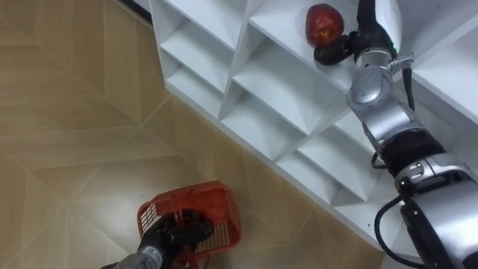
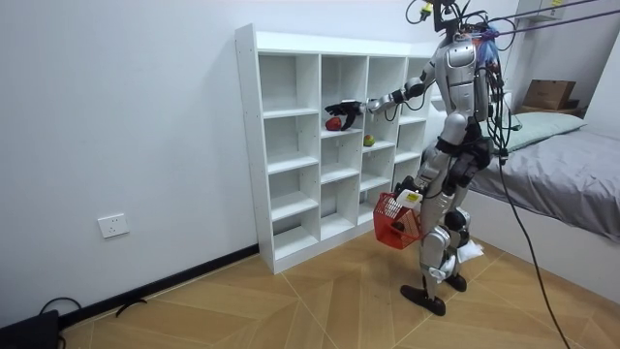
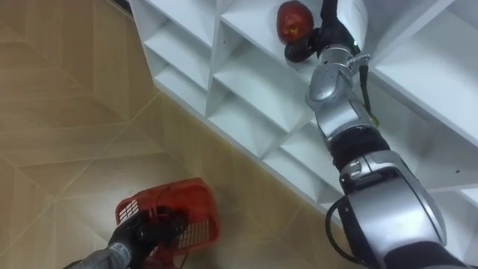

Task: Collect fruits from the closet

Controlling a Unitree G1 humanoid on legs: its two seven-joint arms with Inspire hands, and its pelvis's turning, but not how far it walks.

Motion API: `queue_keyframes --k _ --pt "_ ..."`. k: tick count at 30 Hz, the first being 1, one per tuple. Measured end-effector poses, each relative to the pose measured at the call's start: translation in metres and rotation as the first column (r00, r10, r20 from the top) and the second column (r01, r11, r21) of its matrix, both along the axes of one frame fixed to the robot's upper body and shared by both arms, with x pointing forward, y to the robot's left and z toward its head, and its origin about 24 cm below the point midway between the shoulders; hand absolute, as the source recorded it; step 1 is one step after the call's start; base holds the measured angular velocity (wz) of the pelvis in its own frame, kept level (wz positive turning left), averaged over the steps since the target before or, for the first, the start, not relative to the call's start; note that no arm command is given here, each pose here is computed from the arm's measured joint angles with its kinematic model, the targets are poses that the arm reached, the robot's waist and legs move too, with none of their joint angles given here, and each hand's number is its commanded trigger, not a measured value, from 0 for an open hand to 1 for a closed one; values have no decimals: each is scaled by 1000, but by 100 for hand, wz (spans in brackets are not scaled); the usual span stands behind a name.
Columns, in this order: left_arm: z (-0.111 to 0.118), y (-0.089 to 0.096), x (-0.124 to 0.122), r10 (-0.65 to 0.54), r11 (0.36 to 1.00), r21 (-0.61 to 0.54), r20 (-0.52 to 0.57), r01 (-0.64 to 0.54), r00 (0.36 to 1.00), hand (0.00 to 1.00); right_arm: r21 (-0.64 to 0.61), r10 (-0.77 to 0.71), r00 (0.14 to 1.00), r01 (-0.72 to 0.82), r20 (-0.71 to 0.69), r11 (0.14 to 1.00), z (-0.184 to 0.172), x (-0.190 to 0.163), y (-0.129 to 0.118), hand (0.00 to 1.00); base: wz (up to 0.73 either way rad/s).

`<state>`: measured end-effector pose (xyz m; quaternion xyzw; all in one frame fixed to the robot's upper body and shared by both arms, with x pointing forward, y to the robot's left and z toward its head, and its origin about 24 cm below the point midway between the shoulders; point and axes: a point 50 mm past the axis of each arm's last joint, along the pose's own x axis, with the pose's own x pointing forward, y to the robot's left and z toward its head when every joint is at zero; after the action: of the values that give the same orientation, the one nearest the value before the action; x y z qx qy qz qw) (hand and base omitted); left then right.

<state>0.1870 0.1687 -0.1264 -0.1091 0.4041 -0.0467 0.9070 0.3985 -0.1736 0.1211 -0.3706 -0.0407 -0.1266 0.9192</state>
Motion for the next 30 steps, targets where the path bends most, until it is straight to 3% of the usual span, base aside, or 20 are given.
queue_keyframes --k 9,26,27,28,29,30 --pt "3 3 4 -2 1000 7 15 2 1000 100 -67 69 994 -75 -90 995 -7 0 8 0 0" --pt "4 5 6 -2 1000 -7 11 2 1000 100 -108 55 982 -75 -181 991 -13 0 -6 0 2" --pt "4 5 6 -2 1000 -7 11 2 1000 100 -108 53 982 -74 -183 991 -13 0 -6 10 3" --pt "4 5 6 -3 1000 -8 11 3 1000 100 -110 50 981 -71 -186 991 -14 0 -7 51 4" --pt "4 5 6 -4 1000 -9 11 4 1000 100 -112 45 981 -67 -190 991 -15 0 -9 67 4" --pt "4 5 6 -4 1000 -10 12 4 1000 100 -112 44 981 -66 -191 991 -15 0 -9 76 0"
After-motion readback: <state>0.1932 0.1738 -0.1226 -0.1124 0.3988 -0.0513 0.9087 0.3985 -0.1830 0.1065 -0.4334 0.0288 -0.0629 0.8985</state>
